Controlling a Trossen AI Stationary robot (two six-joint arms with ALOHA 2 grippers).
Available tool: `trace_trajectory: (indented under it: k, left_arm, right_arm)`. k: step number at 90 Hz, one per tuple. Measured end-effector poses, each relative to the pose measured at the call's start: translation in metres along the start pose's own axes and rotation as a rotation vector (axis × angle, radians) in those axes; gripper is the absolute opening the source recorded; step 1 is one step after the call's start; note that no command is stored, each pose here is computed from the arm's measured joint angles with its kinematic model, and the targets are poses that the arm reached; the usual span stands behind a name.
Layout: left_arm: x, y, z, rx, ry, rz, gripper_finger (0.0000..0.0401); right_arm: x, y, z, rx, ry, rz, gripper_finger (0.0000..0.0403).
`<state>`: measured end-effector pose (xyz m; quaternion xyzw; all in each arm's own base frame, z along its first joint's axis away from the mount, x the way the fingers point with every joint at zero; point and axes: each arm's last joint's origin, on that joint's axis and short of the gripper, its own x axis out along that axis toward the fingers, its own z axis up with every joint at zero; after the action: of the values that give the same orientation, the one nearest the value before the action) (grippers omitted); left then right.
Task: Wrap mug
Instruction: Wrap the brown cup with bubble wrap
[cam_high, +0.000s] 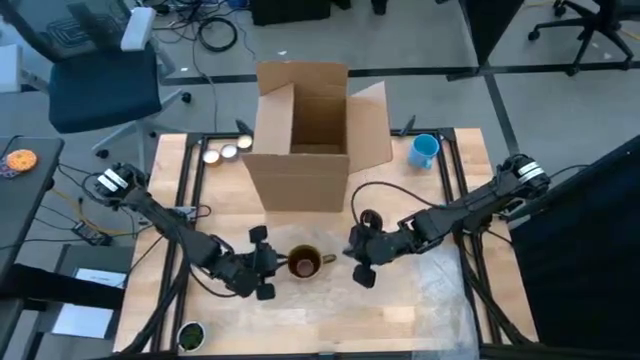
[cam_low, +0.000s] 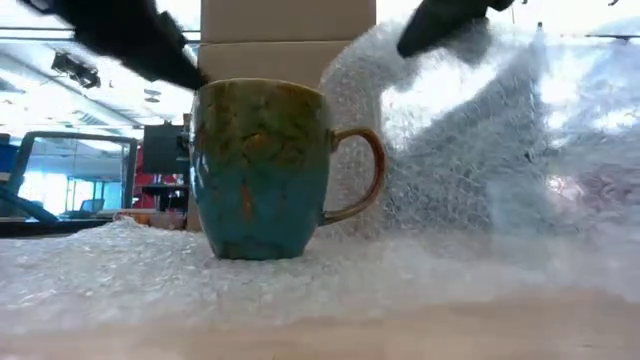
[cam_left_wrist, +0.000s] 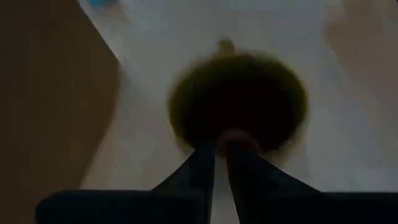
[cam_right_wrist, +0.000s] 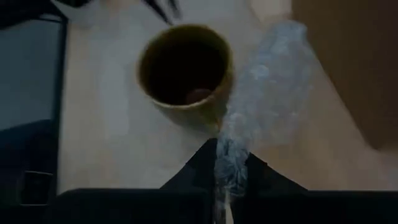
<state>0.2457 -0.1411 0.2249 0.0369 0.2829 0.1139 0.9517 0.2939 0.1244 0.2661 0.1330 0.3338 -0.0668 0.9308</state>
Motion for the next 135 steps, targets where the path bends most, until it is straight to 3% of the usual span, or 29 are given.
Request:
trace_trajectory:
  k: [28, 47, 57, 105, 135]
  left_arm:
    - [0.012, 0.013, 0.031, -0.049, -0.125, -0.001, 0.0148]
    - [0.013, 0.016, 0.048, 0.002, -0.256, -0.016, 0.02]
    - [0.015, 0.019, 0.051, 0.011, -0.269, -0.014, 0.0214]
    - [0.026, 0.029, 0.056, -0.022, -0.246, -0.279, 0.0245]
    - [0.027, 0.028, 0.058, 0.004, -0.271, -0.289, 0.0266]
  right_arm:
    - [0.002, 0.011, -0.002, -0.077, -0.038, 0.043, 0.0]
    - [0.017, 0.012, -0.001, -0.102, -0.072, 0.032, 0.0]
    - [0.026, 0.013, 0.001, -0.116, -0.095, 0.036, 0.0]
    - [0.033, 0.012, 0.006, -0.189, -0.151, 0.02, 0.0]
    - [0.034, 0.009, 0.008, -0.228, -0.153, 0.006, 0.0]
